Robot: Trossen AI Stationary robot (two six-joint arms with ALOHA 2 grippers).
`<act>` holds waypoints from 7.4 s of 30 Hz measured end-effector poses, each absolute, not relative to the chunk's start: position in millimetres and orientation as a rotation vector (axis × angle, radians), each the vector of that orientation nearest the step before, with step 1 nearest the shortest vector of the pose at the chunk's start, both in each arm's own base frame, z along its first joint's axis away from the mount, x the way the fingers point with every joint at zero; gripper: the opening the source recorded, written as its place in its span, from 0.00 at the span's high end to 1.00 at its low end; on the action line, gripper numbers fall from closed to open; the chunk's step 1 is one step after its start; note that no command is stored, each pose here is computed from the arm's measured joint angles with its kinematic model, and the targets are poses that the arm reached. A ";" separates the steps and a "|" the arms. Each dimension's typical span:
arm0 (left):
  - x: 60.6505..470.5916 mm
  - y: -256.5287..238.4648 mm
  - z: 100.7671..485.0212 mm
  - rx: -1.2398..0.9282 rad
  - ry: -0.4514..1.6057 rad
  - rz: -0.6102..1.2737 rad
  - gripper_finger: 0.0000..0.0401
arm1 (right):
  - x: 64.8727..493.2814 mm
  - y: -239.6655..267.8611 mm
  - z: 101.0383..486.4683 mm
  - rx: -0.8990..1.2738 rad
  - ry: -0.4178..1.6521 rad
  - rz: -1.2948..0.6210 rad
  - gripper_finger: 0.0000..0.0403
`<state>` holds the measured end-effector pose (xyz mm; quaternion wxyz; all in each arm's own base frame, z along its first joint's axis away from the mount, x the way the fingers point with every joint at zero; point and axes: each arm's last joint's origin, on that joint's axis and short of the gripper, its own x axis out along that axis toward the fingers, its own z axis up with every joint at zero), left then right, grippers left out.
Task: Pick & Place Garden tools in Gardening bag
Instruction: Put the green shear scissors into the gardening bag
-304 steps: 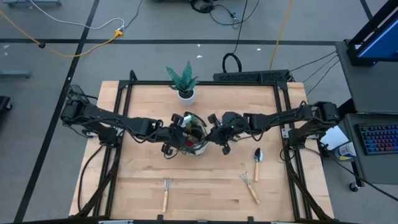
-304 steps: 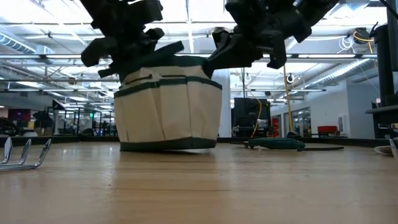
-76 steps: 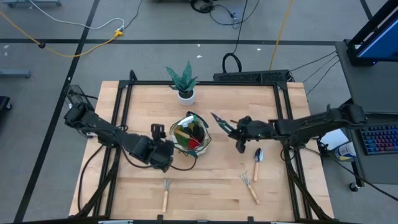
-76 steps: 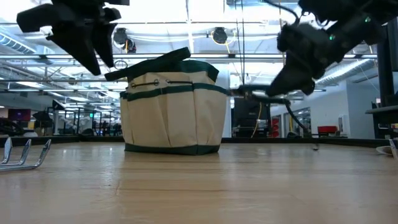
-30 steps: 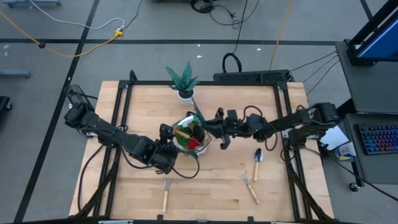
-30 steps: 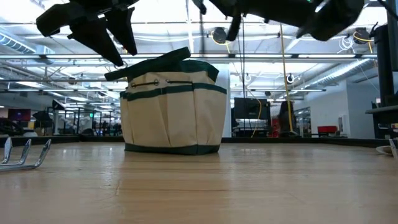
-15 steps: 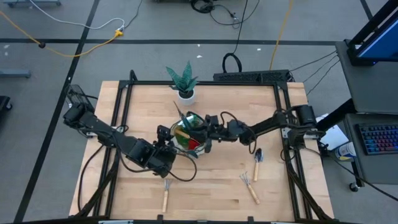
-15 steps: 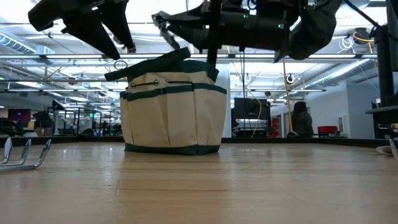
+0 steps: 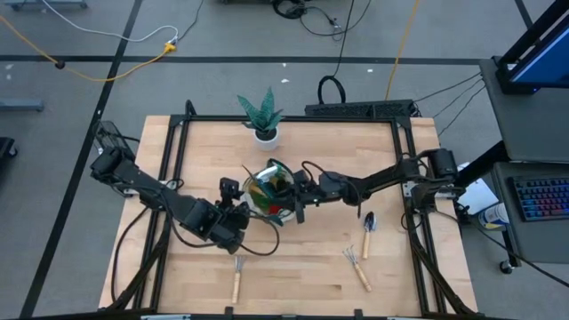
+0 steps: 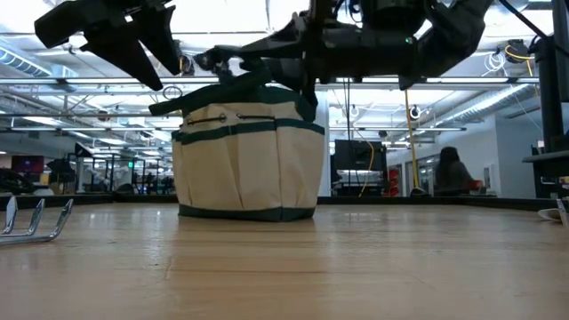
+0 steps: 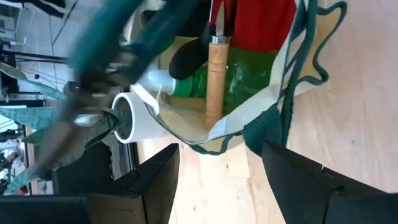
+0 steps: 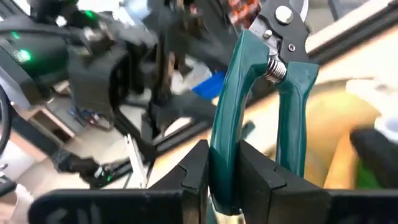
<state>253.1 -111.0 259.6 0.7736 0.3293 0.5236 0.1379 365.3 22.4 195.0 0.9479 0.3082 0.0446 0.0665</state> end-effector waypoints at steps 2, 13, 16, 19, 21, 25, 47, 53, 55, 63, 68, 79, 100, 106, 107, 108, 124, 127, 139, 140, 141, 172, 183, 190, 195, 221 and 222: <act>253.1 -111.0 259.6 0.710 1.134 0.301 0.41 | 362.6 22.7 196.5 0.654 0.127 0.133 0.88; 256.4 -102.7 259.5 0.688 1.146 0.332 0.41 | 353.3 22.7 210.5 0.754 0.185 0.195 0.88; 258.5 -97.7 259.6 0.681 1.151 0.348 0.41 | 350.4 21.7 211.6 0.750 0.224 0.167 0.88; 262.2 -92.9 260.2 0.673 1.136 0.376 0.41 | 346.2 21.6 208.1 0.748 0.298 0.138 0.88; 266.3 -90.7 261.2 0.688 1.113 0.381 0.41 | 345.9 21.8 206.7 0.740 0.312 0.135 0.88; 277.6 -92.2 264.4 0.730 1.038 0.334 0.41 | 345.5 21.4 204.0 0.727 0.335 0.121 0.88; 312.8 -57.1 271.6 0.717 0.936 0.034 0.58 | 345.5 21.6 204.6 0.702 0.330 0.132 0.88; 313.9 -50.9 271.2 0.707 0.944 0.018 0.80 | 345.6 21.6 204.6 0.682 0.328 0.134 0.86; 314.0 -49.4 270.7 0.702 0.947 -0.018 0.86 | 345.5 21.6 204.5 0.677 0.329 0.136 0.84; 314.6 -48.2 270.1 0.739 0.943 -0.111 0.88 | 345.2 22.1 206.2 0.641 0.320 0.148 0.75; 314.4 -49.4 269.9 0.760 0.939 -0.154 0.87 | 342.4 21.8 212.5 0.594 0.311 0.156 0.70; 313.3 -42.4 268.5 0.758 0.973 -0.135 0.87 | 318.3 24.4 232.2 0.525 0.416 0.218 0.67; 314.1 -40.7 268.1 0.698 0.959 -0.198 0.88 | 313.8 43.9 223.5 -0.303 0.403 0.267 0.65; 315.7 -41.0 269.3 0.707 0.938 -0.198 0.86 | 316.4 33.5 217.2 -0.297 0.439 0.246 0.61; 315.9 -41.0 269.4 0.707 0.936 -0.198 0.86 | 317.4 32.5 214.2 -0.298 0.452 0.244 0.61; 315.9 -41.0 269.3 0.710 0.936 -0.199 0.86 | 317.4 31.3 212.0 -0.299 0.466 0.244 0.60; 320.2 -43.8 272.6 0.730 0.872 -0.219 0.89 | 315.4 34.3 211.0 -0.277 0.471 0.351 0.98; 320.6 -43.9 272.9 0.728 0.866 -0.218 0.88 | 315.4 34.3 211.0 -0.276 0.471 0.351 0.97; 325.9 -47.3 268.5 0.645 0.843 -0.247 0.88 | 314.5 34.8 210.3 -0.290 0.478 0.364 0.99; 326.9 -47.6 266.4 0.640 0.850 -0.248 0.88 | 314.6 34.7 210.4 -0.291 0.477 0.360 0.99; 327.8 -47.8 263.7 0.637 0.864 -0.250 0.87 | 314.9 34.6 210.5 -0.296 0.475 0.355 0.99; 325.8 -45.9 236.0 0.687 1.094 -0.194 0.85 | 315.1 37.0 211.0 -0.346 0.457 0.375 1.00; 325.3 -45.9 235.8 0.625 1.100 -0.150 0.67 | 315.1 37.0 211.0 -0.341 0.458 0.374 1.00; 322.9 -58.8 236.5 0.760 1.094 -0.145 0.47 | 315.1 37.0 211.0 -0.302 0.465 0.365 1.00; 319.0 -74.0 238.0 0.941 1.088 -0.079 0.43 | 315.1 37.0 211.0 -0.301 0.465 0.365 1.00; 337.6 -55.1 255.8 0.417 0.845 -0.171 0.98 | 314.8 37.1 211.0 -0.294 0.469 0.364 1.00; 339.2 -54.2 255.2 0.419 0.838 -0.172 0.99 | 314.8 37.1 210.9 -0.294 0.471 0.365 1.00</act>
